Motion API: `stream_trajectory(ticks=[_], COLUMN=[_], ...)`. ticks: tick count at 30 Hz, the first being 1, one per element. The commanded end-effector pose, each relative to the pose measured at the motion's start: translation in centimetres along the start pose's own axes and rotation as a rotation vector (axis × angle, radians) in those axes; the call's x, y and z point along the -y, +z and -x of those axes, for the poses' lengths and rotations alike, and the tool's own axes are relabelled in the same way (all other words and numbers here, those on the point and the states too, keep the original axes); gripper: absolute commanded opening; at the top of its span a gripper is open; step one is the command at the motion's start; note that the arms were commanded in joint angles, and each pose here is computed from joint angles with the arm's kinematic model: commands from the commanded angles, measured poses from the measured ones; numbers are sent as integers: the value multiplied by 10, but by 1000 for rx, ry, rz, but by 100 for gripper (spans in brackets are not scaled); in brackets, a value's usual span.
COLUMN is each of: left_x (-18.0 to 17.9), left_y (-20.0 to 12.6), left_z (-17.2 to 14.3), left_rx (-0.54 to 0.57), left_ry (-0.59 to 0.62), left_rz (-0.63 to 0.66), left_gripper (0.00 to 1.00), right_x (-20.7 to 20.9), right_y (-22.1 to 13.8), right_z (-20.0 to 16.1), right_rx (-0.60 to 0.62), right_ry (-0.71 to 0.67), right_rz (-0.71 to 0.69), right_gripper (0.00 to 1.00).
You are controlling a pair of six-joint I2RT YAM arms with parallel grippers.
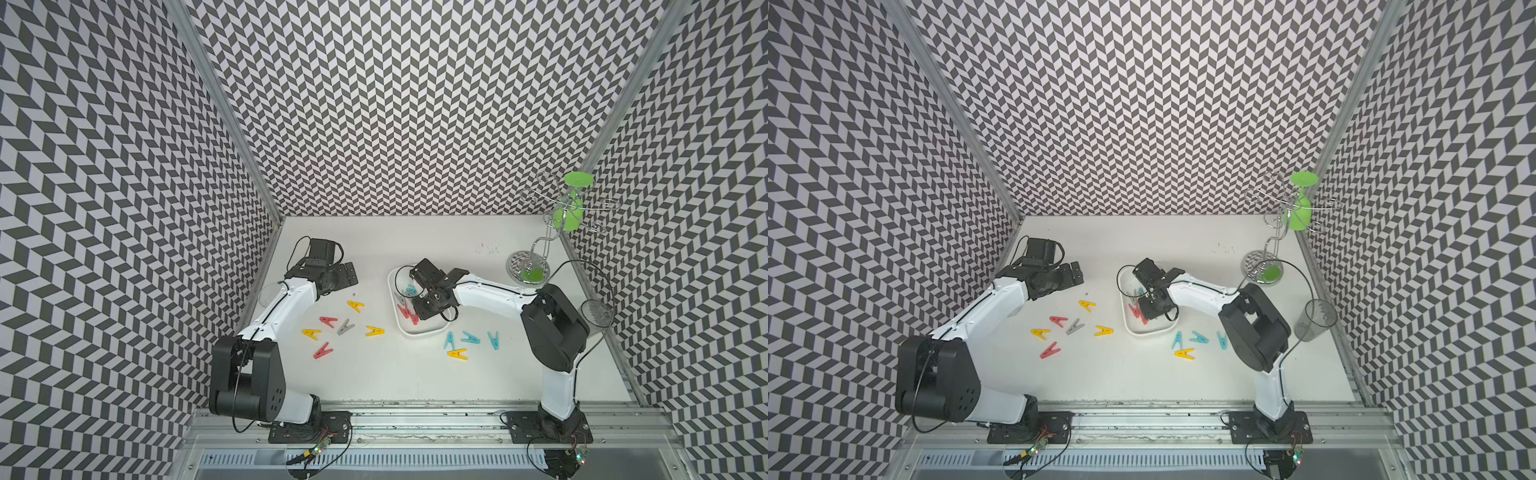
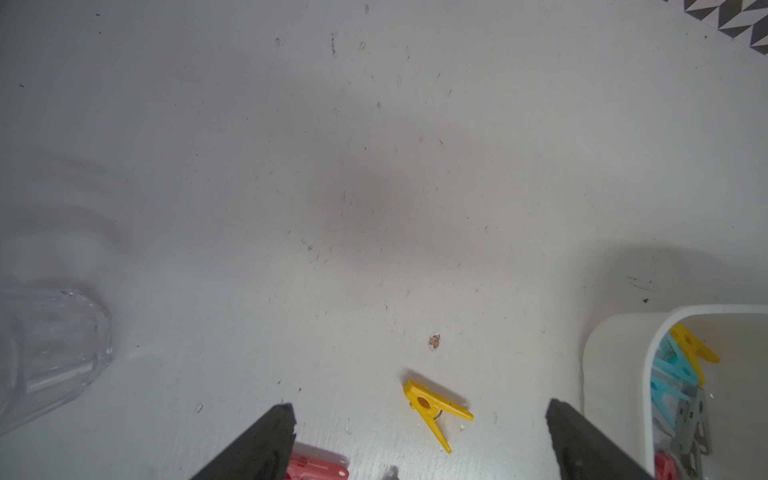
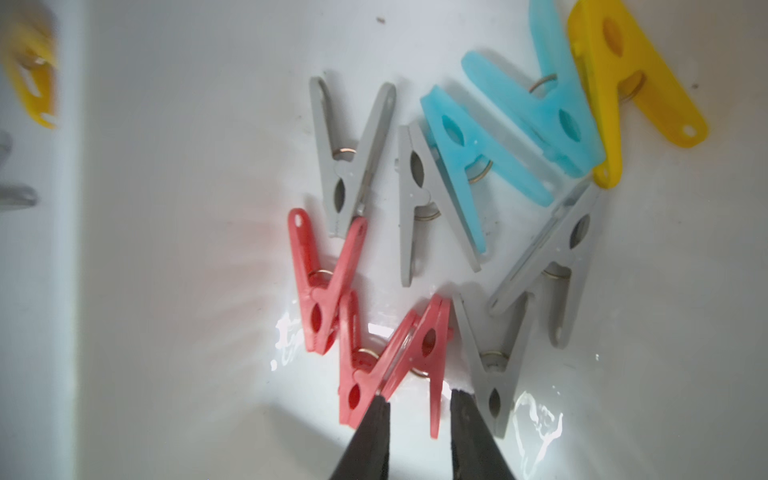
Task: Put the clothespins into the storage box
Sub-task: Place the clothespin in the storage box, then pick up the clothespin from the center of the board.
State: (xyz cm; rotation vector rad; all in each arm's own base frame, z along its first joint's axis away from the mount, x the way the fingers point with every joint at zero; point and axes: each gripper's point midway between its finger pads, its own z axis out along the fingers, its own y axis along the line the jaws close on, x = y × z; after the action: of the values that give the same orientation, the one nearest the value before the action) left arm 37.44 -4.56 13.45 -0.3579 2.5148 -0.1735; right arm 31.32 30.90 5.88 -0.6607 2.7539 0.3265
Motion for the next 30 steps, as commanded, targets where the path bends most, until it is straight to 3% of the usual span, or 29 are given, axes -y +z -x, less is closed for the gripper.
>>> stream_trajectory(ticks=[1,5,9,18,23,30], left_x=[11,19,28,43,41,39], left_y=[-8,-8,-6,-5,-5,-6], left_z=[14,8,3,-4,-7,-9], left_rx=[34,27,16,7,5,5], left_ry=[8,33,39,57,63,72], left_rz=[-38,-39,-50,-77,-76,-68], left_gripper=[99,98,98,98,98,98], right_x=[2,29,74,162,177,173], right_y=[-47,-76,-91,-88,-76,-58], right_z=[19,9,-25,-107,-128,-142], right_rx=[75,94,67,17,11,-29], right_ry=[16,91,210,517,600,608], right_rz=[39,29,-46,-190,-188,-151], right_gripper=[29,32,33,34,31,30])
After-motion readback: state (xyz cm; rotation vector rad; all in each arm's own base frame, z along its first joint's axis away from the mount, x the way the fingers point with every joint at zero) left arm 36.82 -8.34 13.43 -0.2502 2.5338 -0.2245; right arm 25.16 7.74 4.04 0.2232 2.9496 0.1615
